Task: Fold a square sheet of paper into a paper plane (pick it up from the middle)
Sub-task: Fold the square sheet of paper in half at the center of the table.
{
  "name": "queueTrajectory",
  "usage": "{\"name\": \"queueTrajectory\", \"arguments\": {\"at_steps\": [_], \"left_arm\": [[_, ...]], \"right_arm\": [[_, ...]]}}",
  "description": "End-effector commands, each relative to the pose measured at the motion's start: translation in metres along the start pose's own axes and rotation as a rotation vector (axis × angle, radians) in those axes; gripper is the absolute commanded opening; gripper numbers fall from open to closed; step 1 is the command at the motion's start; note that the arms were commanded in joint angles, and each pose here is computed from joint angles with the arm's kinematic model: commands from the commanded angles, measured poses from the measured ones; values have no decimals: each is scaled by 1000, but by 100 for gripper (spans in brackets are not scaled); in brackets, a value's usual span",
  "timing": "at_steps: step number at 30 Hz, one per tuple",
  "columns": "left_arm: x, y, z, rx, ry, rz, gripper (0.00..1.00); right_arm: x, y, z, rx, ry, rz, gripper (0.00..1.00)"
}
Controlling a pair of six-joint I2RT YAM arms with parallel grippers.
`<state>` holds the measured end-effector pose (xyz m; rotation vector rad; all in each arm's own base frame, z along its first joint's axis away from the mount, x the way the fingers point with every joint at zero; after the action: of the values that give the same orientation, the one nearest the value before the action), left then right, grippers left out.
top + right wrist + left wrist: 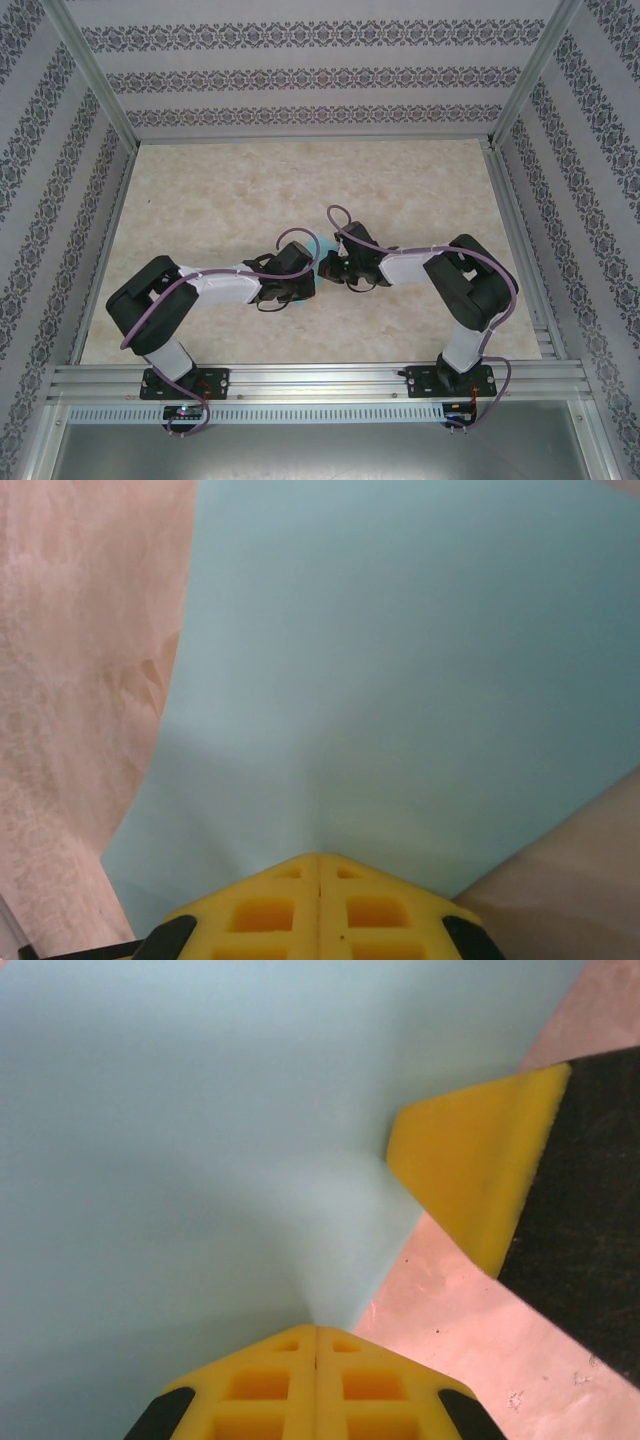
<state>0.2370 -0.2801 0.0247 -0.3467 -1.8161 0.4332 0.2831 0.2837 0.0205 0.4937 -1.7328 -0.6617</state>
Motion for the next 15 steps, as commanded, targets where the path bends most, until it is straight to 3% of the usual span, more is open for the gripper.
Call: {"name": "queueTrajectory", "arguments": {"at_steps": [1,10,15], "left_arm": [[-4,45,32,44,134,-168,0],[-8,50,39,55,162,-184,0],[-9,48,38,50,161,-174,0]], "right_arm": [[2,-41,-19,-30,-58,112,0],[20,-67,-58,-83,-151,176,0],[33,-47,-76,-48,-192,132,0]]}}
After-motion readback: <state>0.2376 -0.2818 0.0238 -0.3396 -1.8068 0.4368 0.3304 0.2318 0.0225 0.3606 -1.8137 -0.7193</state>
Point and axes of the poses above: each hand's point on the last joint's axis, 136 mm out from that joint toward the fingers, its own x axis back along the fingers, its own y axis along the line the jaws close on, z = x × y, the point moved 1 cm from there along x, back along the fingers, and after that the axes turned 2 degrees about -x, right-handed, at the moved point
